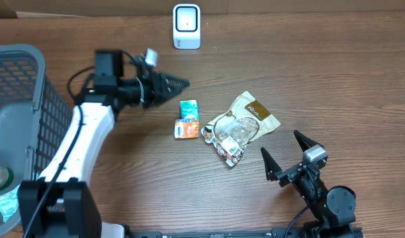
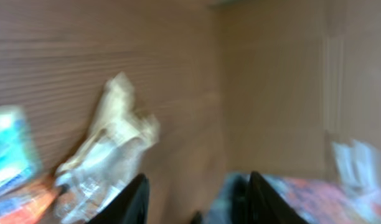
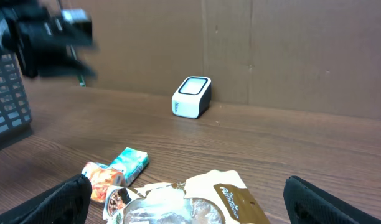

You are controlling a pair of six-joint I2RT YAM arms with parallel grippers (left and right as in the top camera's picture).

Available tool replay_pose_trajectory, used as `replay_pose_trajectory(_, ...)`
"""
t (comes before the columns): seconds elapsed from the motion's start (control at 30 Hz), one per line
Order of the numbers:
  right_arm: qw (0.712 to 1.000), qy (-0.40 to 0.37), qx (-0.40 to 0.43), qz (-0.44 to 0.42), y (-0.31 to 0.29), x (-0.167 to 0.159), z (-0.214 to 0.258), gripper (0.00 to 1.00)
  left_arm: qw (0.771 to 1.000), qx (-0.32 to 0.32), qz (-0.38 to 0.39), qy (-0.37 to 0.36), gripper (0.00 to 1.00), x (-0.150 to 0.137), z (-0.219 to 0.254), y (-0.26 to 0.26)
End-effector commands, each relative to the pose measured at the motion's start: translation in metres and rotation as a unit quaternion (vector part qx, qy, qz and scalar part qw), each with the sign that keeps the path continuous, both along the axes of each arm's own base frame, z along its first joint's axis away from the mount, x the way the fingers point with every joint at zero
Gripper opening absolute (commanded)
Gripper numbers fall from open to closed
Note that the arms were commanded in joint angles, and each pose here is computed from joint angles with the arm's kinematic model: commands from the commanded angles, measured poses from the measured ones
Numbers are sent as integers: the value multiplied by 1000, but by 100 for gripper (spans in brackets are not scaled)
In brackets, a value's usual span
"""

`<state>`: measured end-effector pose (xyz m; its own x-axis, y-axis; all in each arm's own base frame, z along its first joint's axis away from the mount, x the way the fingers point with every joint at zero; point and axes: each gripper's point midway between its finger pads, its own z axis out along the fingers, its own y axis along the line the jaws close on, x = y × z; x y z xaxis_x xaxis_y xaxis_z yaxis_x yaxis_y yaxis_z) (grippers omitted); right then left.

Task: Scan the item barcode
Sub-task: 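Place the orange packet beside the green box with the left gripper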

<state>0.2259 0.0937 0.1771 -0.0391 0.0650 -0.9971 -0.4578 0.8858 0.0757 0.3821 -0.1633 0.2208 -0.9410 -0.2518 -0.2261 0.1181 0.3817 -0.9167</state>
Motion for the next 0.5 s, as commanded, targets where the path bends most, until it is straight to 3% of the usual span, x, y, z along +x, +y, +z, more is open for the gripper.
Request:
replay_pose_trajectory(0.0,1000,-2,2,1,1,0,-1,100,991,-116,-64,-22,37,-26,88,1)
replay_pose_trajectory(0.2,1000,-2,2,1,1,0,-1,100,983,-165,-83,3,34,-32,129,9)
replay_pose_trajectory(0.37,1000,-2,2,1,1,0,-1,100,980,-176,-88,28,7,-34,138,8)
replay_pose_trajectory(0.47,1000,-2,2,1,1,0,-1,100,980,-176,-93,27,4,-36,138,8)
